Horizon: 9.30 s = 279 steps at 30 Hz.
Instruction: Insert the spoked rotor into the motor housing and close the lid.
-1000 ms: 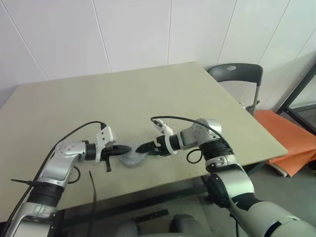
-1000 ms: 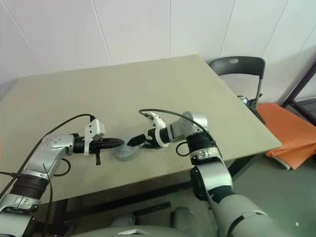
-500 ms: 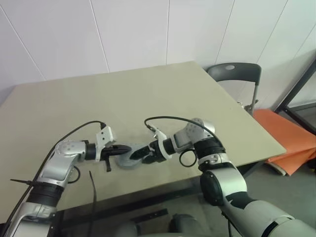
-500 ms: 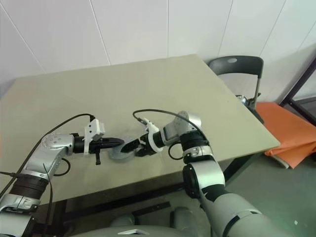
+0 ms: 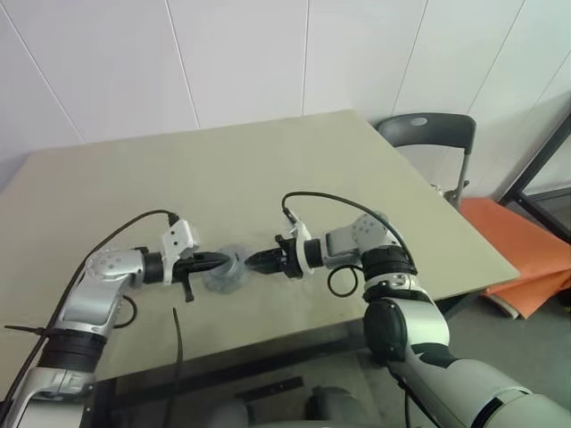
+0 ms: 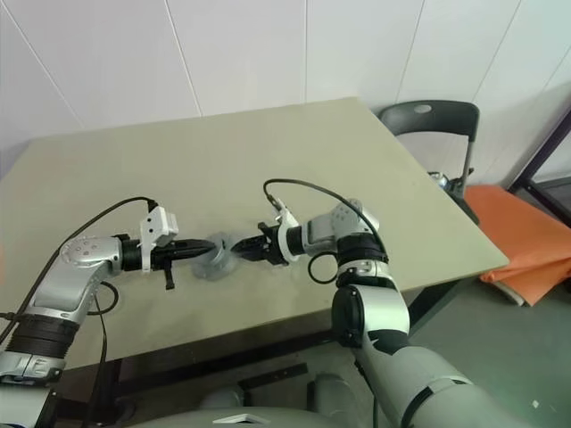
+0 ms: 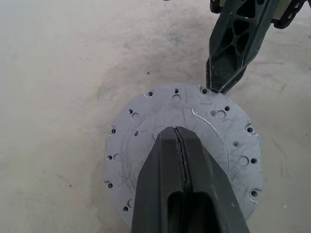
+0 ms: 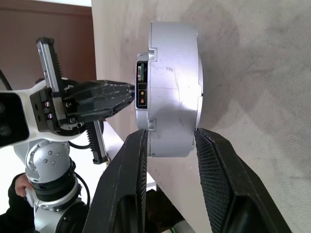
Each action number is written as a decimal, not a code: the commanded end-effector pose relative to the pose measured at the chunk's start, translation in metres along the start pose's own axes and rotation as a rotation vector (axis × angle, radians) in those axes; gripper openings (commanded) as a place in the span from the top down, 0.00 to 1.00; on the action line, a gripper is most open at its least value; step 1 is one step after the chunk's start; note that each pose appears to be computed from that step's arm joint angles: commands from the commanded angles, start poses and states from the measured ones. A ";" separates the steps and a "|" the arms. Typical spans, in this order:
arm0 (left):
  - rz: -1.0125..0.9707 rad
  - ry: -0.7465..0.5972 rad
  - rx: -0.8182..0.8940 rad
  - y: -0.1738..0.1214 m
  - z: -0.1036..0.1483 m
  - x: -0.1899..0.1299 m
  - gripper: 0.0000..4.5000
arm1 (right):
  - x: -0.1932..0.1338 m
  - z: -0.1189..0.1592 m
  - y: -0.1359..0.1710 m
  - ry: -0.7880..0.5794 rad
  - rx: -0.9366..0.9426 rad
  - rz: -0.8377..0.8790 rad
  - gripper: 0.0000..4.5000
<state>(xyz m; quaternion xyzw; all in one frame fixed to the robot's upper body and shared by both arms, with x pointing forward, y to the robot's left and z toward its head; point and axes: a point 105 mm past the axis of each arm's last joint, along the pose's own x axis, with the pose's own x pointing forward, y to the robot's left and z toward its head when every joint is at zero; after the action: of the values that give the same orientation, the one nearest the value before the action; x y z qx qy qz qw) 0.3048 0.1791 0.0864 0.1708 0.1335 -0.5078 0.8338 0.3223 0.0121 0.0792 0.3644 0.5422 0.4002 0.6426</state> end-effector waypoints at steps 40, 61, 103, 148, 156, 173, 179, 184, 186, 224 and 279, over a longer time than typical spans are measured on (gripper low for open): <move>-0.008 0.092 -0.005 0.004 -0.020 0.004 1.00 | 0.003 0.001 0.005 -0.029 -0.251 -0.066 0.07; 0.081 0.104 -0.009 0.021 -0.025 -0.010 1.00 | 0.029 -0.002 0.014 -0.041 -0.249 -0.122 0.01; 0.005 0.056 -0.033 0.003 -0.017 0.005 1.00 | 0.035 0.002 0.073 -0.039 -0.133 0.228 0.72; 0.597 -0.710 -1.181 0.011 -0.005 -0.040 0.01 | 0.037 0.059 0.093 -0.417 -0.139 0.358 0.72; 0.356 -0.762 -1.428 0.001 0.007 -0.022 0.01 | 0.039 0.051 0.098 -0.367 -0.151 0.392 0.72; 0.302 -0.908 -1.545 0.032 0.011 0.006 0.20 | 0.044 0.043 0.097 -0.318 -0.166 0.387 0.72; 0.205 -0.961 -1.537 0.025 0.014 0.013 0.46 | 0.041 0.042 0.104 -0.318 -0.156 0.440 0.72; 0.103 -0.988 -1.514 0.017 0.026 0.015 0.48 | 0.042 0.039 0.106 -0.301 -0.165 0.448 0.72; 0.088 -0.959 -1.522 0.015 0.025 0.019 0.48 | 0.043 0.040 0.103 -0.311 -0.156 0.433 0.72; 1.271 -1.426 -1.084 0.111 -0.048 -0.155 0.48 | 0.019 0.052 0.132 -0.385 -0.208 0.578 0.01; 0.769 -0.365 -0.191 0.029 -0.011 0.014 0.00 | -0.045 0.101 -0.021 -0.788 -0.910 -0.357 0.60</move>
<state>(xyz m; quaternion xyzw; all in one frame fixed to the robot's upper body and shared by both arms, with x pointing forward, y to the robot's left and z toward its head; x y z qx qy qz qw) 0.3303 0.1832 0.0485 0.0360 0.0128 -0.1614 0.9861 0.4151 -0.0392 0.0761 0.0763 0.1294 0.3140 0.9375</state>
